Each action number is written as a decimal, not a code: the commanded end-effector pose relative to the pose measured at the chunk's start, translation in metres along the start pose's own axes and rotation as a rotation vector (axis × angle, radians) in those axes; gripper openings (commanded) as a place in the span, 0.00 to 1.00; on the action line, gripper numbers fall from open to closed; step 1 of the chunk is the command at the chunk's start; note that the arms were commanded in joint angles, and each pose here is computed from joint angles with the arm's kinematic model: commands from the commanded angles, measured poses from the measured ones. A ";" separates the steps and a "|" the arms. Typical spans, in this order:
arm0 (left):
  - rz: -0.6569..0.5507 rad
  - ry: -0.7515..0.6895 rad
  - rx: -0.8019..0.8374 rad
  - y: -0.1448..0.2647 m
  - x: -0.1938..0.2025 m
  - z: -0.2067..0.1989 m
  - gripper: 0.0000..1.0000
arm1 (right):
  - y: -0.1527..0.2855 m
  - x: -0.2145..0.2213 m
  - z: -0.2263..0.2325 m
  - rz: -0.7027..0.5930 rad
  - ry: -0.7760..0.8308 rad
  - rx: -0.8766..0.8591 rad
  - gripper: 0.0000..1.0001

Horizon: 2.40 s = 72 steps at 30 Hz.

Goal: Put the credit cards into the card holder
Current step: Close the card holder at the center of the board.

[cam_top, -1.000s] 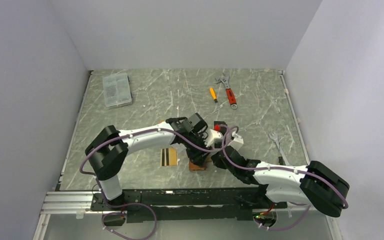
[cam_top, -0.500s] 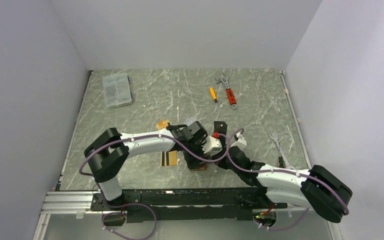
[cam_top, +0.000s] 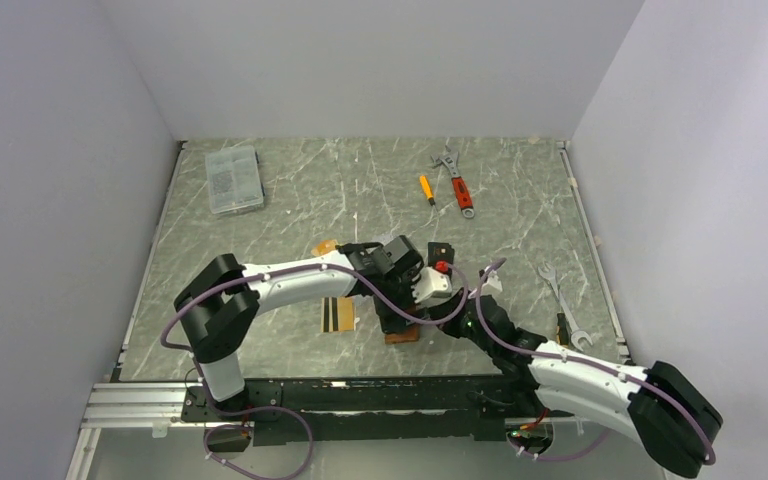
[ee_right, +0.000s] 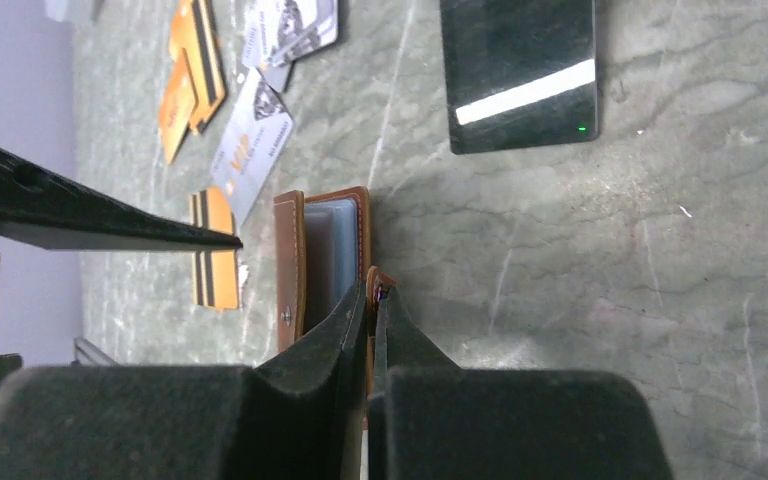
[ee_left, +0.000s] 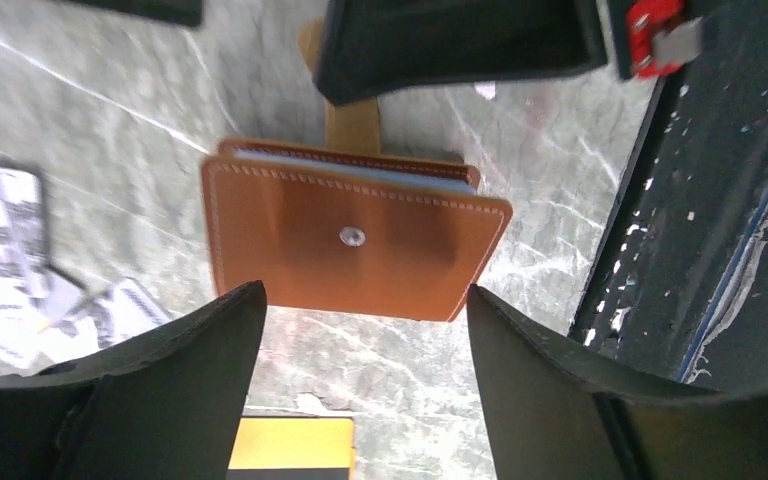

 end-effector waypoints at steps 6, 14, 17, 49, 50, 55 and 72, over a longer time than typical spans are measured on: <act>-0.107 -0.127 -0.076 0.052 -0.045 0.003 0.92 | 0.008 -0.005 0.003 -0.004 0.003 -0.029 0.00; 0.002 -0.241 -0.042 0.058 -0.022 0.000 0.91 | 0.005 -0.001 0.000 0.077 0.005 0.030 0.00; -0.050 -0.230 -0.075 0.063 -0.026 0.006 0.88 | 0.002 -0.005 0.006 0.111 0.021 0.036 0.00; -0.080 -0.489 -0.073 -0.014 -0.010 -0.038 0.59 | 0.010 -0.006 -0.004 0.212 -0.054 0.057 0.00; -0.076 -0.506 -0.080 -0.016 -0.008 -0.038 0.56 | 0.011 -0.006 -0.005 0.208 -0.052 0.051 0.00; -0.058 -0.539 -0.100 -0.027 0.005 -0.034 0.29 | 0.014 -0.008 -0.001 0.181 -0.036 0.006 0.00; -0.006 -0.549 -0.064 -0.034 0.029 -0.037 0.08 | 0.021 -0.019 -0.007 0.204 0.028 0.124 0.23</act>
Point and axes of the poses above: each gripper's point midway between its finger pads, its own y axis back along the fingers, its own z axis along the line the jaws close on, x = y × z, the point moved 2 cm from there along y, back along the fingers, and after that the axes turned 7 degrees about y, right-handed, at the moved point
